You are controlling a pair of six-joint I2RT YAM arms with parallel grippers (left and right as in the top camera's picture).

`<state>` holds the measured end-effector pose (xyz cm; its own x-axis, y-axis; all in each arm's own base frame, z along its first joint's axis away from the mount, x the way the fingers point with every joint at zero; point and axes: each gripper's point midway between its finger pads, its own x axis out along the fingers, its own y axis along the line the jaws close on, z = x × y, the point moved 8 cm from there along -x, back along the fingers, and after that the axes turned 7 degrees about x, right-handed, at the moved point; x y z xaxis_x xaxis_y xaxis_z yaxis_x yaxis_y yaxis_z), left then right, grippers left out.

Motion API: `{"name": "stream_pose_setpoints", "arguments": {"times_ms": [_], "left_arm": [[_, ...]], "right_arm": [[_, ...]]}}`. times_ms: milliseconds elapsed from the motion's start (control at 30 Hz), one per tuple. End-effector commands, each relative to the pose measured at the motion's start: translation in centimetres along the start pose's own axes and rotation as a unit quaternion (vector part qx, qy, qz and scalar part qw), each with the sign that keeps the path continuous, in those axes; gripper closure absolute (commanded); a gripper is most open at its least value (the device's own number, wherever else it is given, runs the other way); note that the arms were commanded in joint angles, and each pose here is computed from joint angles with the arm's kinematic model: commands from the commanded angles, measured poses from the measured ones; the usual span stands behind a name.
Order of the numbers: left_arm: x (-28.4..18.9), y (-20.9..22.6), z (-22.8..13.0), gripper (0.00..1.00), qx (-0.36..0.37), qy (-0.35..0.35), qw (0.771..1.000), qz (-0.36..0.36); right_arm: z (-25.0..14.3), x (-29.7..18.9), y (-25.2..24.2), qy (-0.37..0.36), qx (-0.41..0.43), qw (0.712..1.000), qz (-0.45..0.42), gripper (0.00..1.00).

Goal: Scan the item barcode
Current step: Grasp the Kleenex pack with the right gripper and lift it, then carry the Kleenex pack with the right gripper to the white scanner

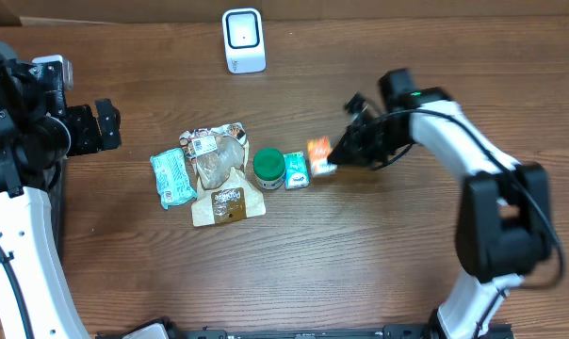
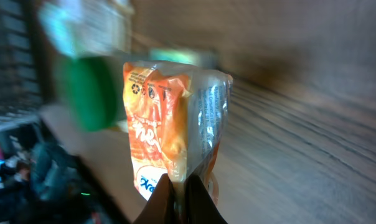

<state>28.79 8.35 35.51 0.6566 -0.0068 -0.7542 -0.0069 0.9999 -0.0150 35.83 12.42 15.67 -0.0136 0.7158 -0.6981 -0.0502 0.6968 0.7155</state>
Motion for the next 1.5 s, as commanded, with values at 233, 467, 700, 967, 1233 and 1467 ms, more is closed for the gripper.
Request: {"name": "stream_pose_setpoints", "arguments": {"times_ms": [233,467,700,967,1233,1467], "left_arm": [[-0.2,-0.1,0.2,0.00,0.012,-0.006,1.000,-0.005],[-0.2,-0.1,0.2,0.00,0.012,-0.006,1.000,-0.005],[-0.2,-0.1,0.2,0.00,0.012,-0.006,1.000,-0.005],[-0.2,-0.1,0.2,0.00,0.012,-0.006,1.000,-0.005],[-0.2,-0.1,0.2,0.00,0.012,-0.006,1.000,-0.005],[-0.2,-0.1,0.2,0.01,0.012,-0.006,1.000,-0.005]], "right_arm": [[-1.0,-8.2,7.3,-0.053,-0.100,0.959,0.259,0.96],[-1.1,-9.8,9.4,-0.041,-0.152,0.910,0.383,0.96],[-1.1,-9.8,9.4,-0.041,-0.150,0.910,0.384,0.96],[-1.1,-9.8,9.4,-0.043,-0.156,0.909,0.383,0.96],[0.4,-7.1,7.4,-0.068,-0.041,0.978,0.191,0.96],[2.0,-6.8,8.8,-0.146,-0.026,0.988,-0.041,0.96]]}}
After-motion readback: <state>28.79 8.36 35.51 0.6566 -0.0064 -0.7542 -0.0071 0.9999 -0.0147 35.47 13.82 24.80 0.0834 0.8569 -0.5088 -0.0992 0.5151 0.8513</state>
